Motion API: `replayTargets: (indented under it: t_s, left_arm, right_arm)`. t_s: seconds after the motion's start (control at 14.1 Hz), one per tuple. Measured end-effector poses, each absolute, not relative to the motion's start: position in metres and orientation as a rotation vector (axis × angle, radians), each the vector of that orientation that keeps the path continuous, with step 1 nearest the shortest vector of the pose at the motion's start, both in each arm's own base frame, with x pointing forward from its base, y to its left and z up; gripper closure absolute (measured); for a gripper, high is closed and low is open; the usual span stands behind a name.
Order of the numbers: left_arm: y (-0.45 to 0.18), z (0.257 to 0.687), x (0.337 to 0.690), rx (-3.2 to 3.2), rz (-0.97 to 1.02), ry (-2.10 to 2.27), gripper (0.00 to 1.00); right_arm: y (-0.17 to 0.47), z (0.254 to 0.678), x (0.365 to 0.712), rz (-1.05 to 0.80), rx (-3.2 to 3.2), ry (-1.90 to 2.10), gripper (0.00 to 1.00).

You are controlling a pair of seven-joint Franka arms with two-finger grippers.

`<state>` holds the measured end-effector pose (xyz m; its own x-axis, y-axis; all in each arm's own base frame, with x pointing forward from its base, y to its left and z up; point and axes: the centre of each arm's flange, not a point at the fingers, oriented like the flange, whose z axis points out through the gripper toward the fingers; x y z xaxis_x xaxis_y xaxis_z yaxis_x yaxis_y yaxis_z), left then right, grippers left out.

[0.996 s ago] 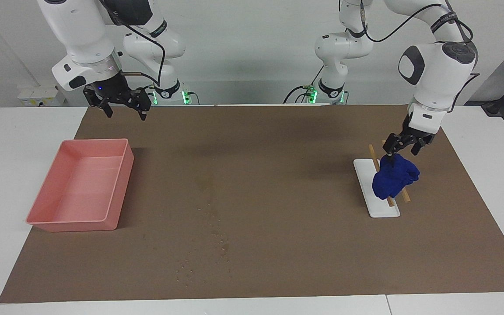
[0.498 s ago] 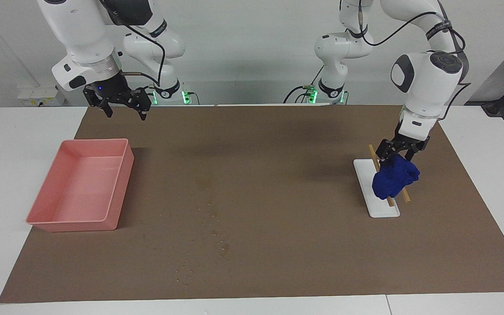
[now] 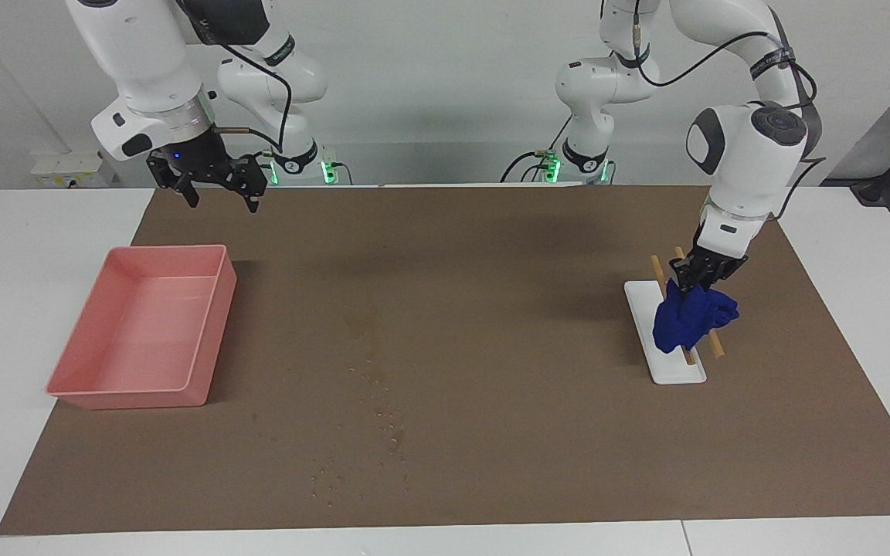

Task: Wipe water with towel using both arms
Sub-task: 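Lift the blue cloth with the left gripper toward the table center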

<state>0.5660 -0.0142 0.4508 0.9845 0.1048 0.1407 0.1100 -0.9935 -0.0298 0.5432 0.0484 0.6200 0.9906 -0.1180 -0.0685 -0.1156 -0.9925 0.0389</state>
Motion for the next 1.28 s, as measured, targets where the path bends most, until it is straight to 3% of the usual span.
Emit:
replayTargets:
  t_s: [0.07,0.43,0.92,1.28]
  left_arm:
    - [-0.014,0.453,0.567,-3.092,-0.208,-0.168,0.88]
    - [-0.029,0.482,0.577,-3.083,-0.123,-0.326,0.89]
    - [-0.160,0.490,0.565,-3.103,-0.051,-0.816,0.89]
    - [-0.244,0.525,0.542,-3.130,0.012,-1.145,0.89]
  right_arm:
    - [0.048,0.620,0.543,-0.110,3.099,-0.182,0.00]
    - [0.049,0.620,0.543,-0.110,3.099,-0.181,0.00]
    - [0.052,0.623,0.547,-0.056,3.128,-0.202,0.00]
    - [0.079,0.628,0.558,0.031,3.237,-0.536,0.00]
